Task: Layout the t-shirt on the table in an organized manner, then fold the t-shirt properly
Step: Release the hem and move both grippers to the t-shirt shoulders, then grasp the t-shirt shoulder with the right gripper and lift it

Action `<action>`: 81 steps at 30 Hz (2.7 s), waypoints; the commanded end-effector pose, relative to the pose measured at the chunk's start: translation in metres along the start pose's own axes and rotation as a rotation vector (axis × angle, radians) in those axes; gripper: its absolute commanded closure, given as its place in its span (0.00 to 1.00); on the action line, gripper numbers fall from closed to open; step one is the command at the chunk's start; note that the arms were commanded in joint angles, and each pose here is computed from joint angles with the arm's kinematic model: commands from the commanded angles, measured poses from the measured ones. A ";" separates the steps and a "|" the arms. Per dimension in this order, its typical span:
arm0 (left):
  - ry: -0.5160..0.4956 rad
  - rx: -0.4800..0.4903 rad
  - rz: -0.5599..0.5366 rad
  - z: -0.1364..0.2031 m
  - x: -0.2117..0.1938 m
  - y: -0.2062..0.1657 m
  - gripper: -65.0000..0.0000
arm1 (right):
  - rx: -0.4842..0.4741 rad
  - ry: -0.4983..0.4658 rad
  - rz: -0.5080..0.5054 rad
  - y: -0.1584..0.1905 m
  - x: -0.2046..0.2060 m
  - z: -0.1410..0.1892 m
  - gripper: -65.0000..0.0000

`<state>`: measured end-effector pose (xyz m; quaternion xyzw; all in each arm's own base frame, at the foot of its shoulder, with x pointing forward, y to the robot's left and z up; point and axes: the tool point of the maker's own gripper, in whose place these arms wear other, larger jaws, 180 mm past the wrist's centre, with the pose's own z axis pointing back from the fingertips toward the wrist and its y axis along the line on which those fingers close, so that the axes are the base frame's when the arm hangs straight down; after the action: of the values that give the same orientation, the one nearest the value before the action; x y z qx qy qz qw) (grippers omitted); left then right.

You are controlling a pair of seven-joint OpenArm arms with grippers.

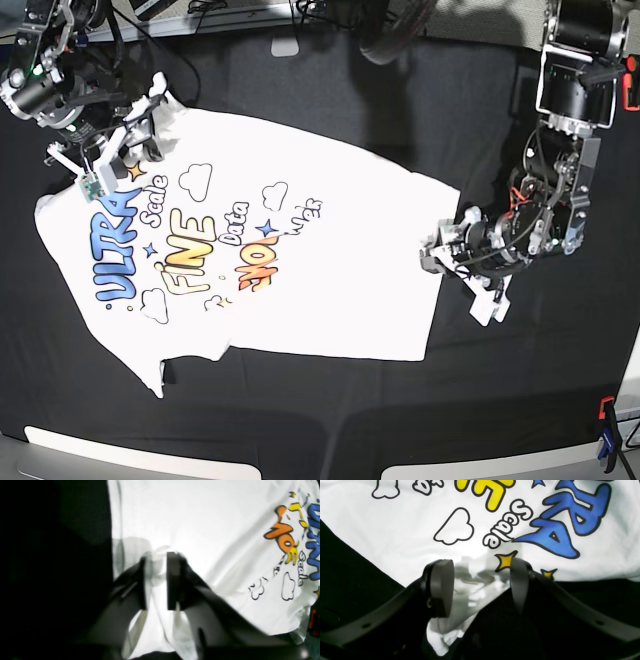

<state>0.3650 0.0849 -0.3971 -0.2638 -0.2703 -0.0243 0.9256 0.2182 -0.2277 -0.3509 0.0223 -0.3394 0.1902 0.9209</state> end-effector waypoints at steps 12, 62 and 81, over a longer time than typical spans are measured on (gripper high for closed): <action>-0.033 -0.018 -0.023 0.005 0.017 -0.006 0.80 | 0.091 -0.026 0.068 0.024 0.010 0.028 0.47; -0.033 -0.018 -0.023 0.005 0.017 -0.006 0.80 | -0.242 0.378 0.477 0.034 -0.085 0.028 0.47; -0.033 -0.018 -0.023 0.005 0.017 -0.006 0.80 | -0.155 0.263 0.391 0.051 -0.064 0.016 0.47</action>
<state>0.3625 0.0838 -0.3984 -0.2645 -0.2632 -0.0271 0.9274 0.1403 -0.2038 -0.3892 -0.1354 -0.2154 0.3388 0.9058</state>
